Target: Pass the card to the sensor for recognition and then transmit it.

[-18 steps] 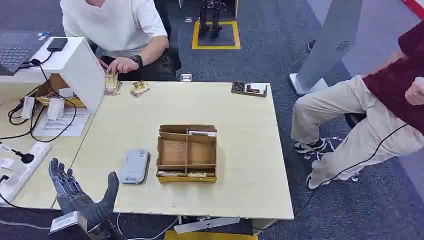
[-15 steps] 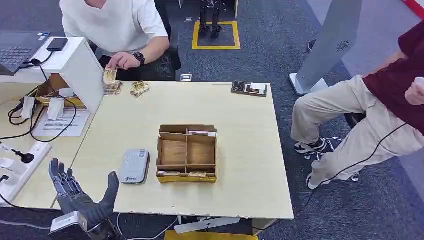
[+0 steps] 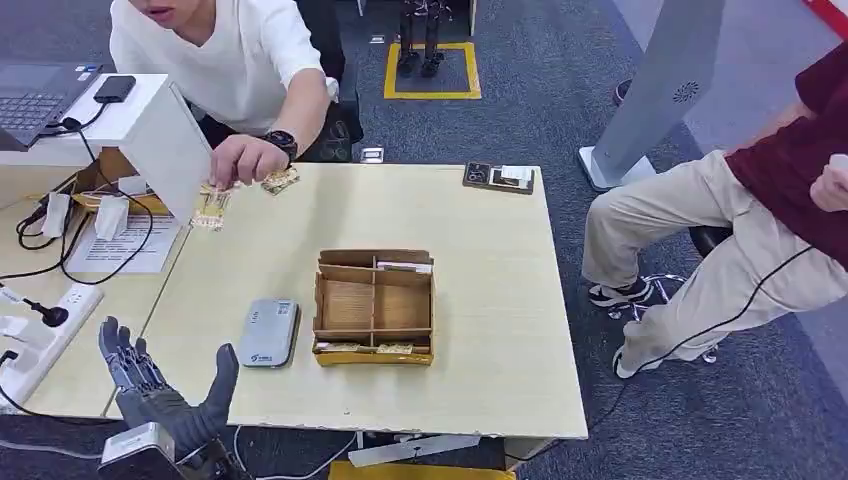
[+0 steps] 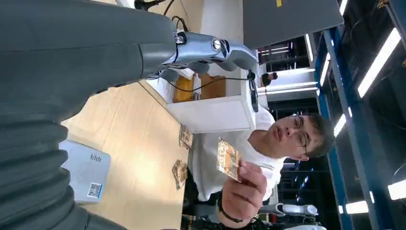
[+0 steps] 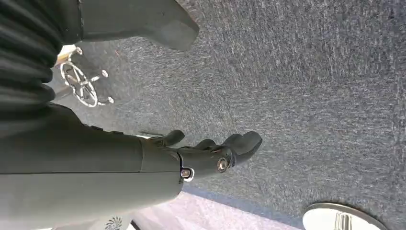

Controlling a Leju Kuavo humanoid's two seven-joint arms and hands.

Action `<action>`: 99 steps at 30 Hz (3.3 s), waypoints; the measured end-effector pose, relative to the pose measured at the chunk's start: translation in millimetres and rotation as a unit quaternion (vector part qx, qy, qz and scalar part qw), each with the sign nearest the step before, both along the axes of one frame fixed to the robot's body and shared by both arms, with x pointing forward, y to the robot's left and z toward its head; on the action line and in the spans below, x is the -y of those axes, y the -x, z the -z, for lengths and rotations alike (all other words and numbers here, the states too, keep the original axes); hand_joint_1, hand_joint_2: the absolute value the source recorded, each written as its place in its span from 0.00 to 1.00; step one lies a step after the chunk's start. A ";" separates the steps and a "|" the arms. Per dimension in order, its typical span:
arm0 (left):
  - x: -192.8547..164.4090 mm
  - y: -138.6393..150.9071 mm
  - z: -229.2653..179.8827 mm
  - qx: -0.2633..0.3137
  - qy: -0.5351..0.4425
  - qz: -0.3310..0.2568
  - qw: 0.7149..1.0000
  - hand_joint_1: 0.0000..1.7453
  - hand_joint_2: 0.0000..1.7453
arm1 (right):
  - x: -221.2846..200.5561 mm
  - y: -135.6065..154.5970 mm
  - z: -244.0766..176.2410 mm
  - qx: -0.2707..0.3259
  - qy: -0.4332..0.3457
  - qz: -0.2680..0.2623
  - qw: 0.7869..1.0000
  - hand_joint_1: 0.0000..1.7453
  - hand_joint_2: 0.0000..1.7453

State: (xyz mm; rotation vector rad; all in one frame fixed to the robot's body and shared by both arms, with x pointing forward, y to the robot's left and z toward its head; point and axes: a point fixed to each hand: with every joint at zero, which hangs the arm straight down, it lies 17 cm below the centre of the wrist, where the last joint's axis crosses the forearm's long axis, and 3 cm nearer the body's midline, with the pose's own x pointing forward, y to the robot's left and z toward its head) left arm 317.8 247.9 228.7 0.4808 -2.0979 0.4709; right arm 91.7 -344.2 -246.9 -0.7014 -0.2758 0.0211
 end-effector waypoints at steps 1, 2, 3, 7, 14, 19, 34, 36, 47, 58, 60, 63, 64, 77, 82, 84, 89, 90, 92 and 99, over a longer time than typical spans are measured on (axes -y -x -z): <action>0.0 0.3 -0.5 0.002 -0.001 0.000 1.000 0.00 0.00 | -0.2 0.0 0.0 0.000 0.000 0.000 1.000 0.00 1.00; 0.3 0.8 -1.2 0.004 -0.002 -0.001 1.000 0.00 0.00 | -0.2 -0.1 0.0 0.000 0.000 -0.001 1.000 0.00 1.00; 0.7 1.0 -1.9 0.005 -0.005 -0.001 1.000 0.00 0.00 | 0.3 -0.2 0.0 0.000 0.000 -0.001 1.000 0.00 1.00; 2.8 0.8 -2.9 0.003 -0.016 0.000 1.000 0.00 1.00 | 0.3 0.0 0.0 -0.001 0.000 -0.002 1.000 0.00 1.00; 8.8 -3.1 2.6 -0.015 -0.035 0.003 0.999 0.00 1.00 | 1.2 1.3 0.3 -0.005 0.001 0.000 1.000 0.00 1.00; 17.3 0.4 -23.1 0.023 -0.179 -0.047 0.983 0.00 1.00 | 1.8 -2.8 0.1 -0.006 0.003 -0.020 1.000 0.00 1.00; -11.2 -19.2 -38.1 0.020 -0.356 -0.138 0.924 0.00 1.00 | 2.0 -14.7 0.9 -0.006 0.001 -0.064 0.998 0.00 1.00; -11.7 -23.0 -39.4 0.018 -0.370 -0.142 0.918 0.00 1.00 | 1.3 -15.1 1.5 -0.006 -0.002 -0.067 0.998 0.00 1.00; -9.7 -41.6 -41.6 -0.009 -0.429 -0.161 0.889 0.00 1.00 | -0.4 -18.8 1.8 -0.007 -0.004 -0.081 0.997 0.00 1.00; -6.8 -52.4 -44.6 -0.017 -0.448 -0.169 0.878 0.00 1.00 | 0.4 -21.9 1.2 -0.005 -0.002 -0.088 0.996 0.00 1.00; -6.5 -53.7 -44.1 -0.019 -0.449 -0.169 0.877 0.00 1.00 | 0.3 -22.2 1.2 -0.005 -0.002 -0.089 0.996 0.00 1.00; -5.7 -57.7 -43.1 -0.024 -0.452 -0.169 0.876 0.00 1.00 | 0.2 -23.0 1.2 -0.005 -0.002 -0.091 0.996 0.00 1.00; -5.0 -59.2 -43.2 -0.024 -0.453 -0.169 0.875 0.00 1.00 | 0.5 -23.7 1.0 -0.005 -0.002 -0.090 0.996 0.00 1.00; -0.6 -70.7 -36.0 -0.037 -0.459 -0.163 0.872 1.00 1.00 | 0.2 -28.8 0.2 -0.002 -0.002 -0.092 0.996 0.00 1.00; 1.3 -72.4 -36.4 -0.031 -0.455 -0.158 0.876 1.00 1.00 | -0.2 -28.8 0.3 -0.002 -0.002 -0.092 0.996 0.00 1.00; 1.2 -72.2 -37.3 -0.027 -0.451 -0.156 0.878 1.00 1.00 | -0.5 -29.0 0.3 -0.002 -0.003 -0.092 0.996 0.00 1.00; 3.5 -71.4 -38.7 -0.020 -0.454 -0.154 0.877 1.00 1.00 | -0.8 -28.9 0.4 -0.002 -0.003 -0.092 0.996 0.00 1.00; 3.9 -71.4 -38.8 -0.020 -0.455 -0.154 0.877 1.00 1.00 | -1.1 -28.8 0.4 -0.002 -0.003 -0.092 0.996 0.00 1.00; 4.2 -71.4 -38.8 -0.019 -0.456 -0.154 0.876 1.00 1.00 | -0.8 -28.7 0.4 -0.002 -0.003 -0.092 0.996 0.00 1.00; 6.8 -71.3 -39.0 -0.017 -0.464 -0.153 0.872 1.00 1.00 | -2.1 -28.7 0.8 -0.003 -0.005 -0.093 0.996 0.00 1.00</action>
